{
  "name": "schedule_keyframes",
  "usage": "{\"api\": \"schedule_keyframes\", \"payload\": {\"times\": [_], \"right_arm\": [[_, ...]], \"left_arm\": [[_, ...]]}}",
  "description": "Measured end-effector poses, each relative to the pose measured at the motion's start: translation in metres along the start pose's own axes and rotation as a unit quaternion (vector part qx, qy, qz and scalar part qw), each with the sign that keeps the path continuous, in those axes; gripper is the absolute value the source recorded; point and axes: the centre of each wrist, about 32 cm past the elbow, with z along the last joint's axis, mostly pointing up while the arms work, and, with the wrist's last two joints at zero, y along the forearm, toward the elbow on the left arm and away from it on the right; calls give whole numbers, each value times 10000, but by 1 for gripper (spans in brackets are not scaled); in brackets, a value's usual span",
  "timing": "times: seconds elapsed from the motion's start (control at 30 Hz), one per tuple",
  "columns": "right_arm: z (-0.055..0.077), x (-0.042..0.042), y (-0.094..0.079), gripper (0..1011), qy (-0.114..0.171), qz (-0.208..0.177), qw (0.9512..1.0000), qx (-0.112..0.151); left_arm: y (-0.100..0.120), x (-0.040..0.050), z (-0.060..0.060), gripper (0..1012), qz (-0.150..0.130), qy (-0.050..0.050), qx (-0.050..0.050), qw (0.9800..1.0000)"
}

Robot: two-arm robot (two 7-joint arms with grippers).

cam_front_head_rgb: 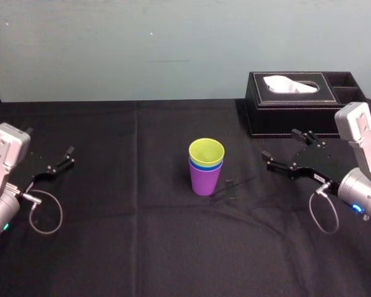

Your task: Stack the three plastic cups sequentially using one hand.

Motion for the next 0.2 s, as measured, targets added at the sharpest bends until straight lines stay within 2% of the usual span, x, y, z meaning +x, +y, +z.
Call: {"api": "schedule_keyframes", "payload": {"times": [0.2], "right_arm": [[6,-3,1,1003,8,7,10000,8]], "left_arm": [[0,0,0,1010,0,0,0,10000]]}}
